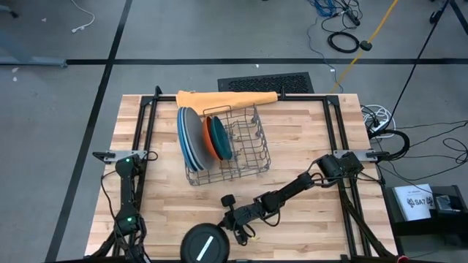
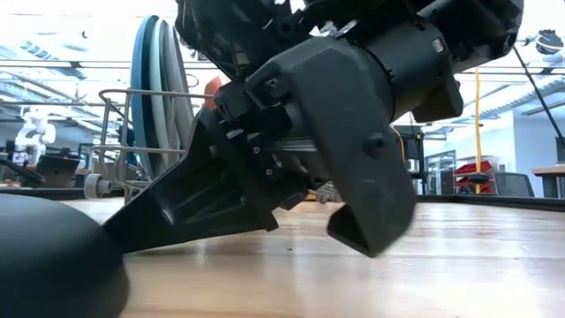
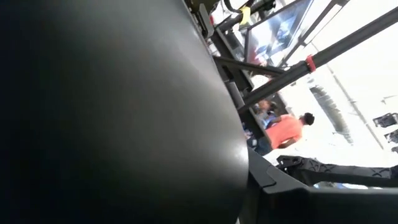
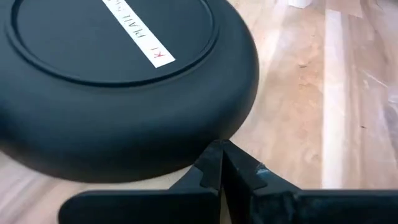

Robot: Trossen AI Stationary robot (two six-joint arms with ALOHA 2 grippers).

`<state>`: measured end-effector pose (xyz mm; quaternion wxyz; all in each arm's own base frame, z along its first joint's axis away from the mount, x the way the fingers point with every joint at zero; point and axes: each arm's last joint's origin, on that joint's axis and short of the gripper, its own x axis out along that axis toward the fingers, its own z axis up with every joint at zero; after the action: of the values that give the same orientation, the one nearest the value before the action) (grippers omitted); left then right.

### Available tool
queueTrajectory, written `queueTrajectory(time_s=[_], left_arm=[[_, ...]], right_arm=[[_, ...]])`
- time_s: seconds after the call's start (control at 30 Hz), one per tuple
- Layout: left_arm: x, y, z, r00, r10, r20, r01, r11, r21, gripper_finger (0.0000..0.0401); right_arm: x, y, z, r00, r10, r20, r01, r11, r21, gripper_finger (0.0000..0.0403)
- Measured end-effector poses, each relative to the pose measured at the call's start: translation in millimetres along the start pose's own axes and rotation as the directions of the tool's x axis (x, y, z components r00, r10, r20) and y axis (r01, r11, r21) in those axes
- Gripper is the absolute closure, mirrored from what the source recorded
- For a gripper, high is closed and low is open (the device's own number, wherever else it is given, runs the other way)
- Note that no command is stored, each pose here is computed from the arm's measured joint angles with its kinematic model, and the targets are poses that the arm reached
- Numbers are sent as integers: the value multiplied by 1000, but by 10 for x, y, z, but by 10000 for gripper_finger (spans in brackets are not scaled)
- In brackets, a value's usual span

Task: Sort dishes
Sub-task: Put the black plate in the dish rack

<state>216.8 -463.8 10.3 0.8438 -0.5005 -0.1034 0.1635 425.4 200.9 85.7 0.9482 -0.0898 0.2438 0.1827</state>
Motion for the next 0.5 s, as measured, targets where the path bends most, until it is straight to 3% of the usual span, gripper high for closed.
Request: queueTrajectory(time_s=[0.2, 0.4, 0.5], left_arm=[[-17, -226, 51, 999, 16, -48, -12, 997, 82, 376], [-18, -265, 70, 998, 19, -58, -11, 992, 127, 376], [-15, -266, 70, 998, 19, -57, -11, 991, 134, 376]], right_arm=[[-90, 116, 143, 999, -4, 33, 6, 998, -70, 403], [-362, 141, 548, 976, -170, 134, 190, 970, -151, 403], [-484, 187, 694, 966, -196, 168, 224, 961, -164, 403]])
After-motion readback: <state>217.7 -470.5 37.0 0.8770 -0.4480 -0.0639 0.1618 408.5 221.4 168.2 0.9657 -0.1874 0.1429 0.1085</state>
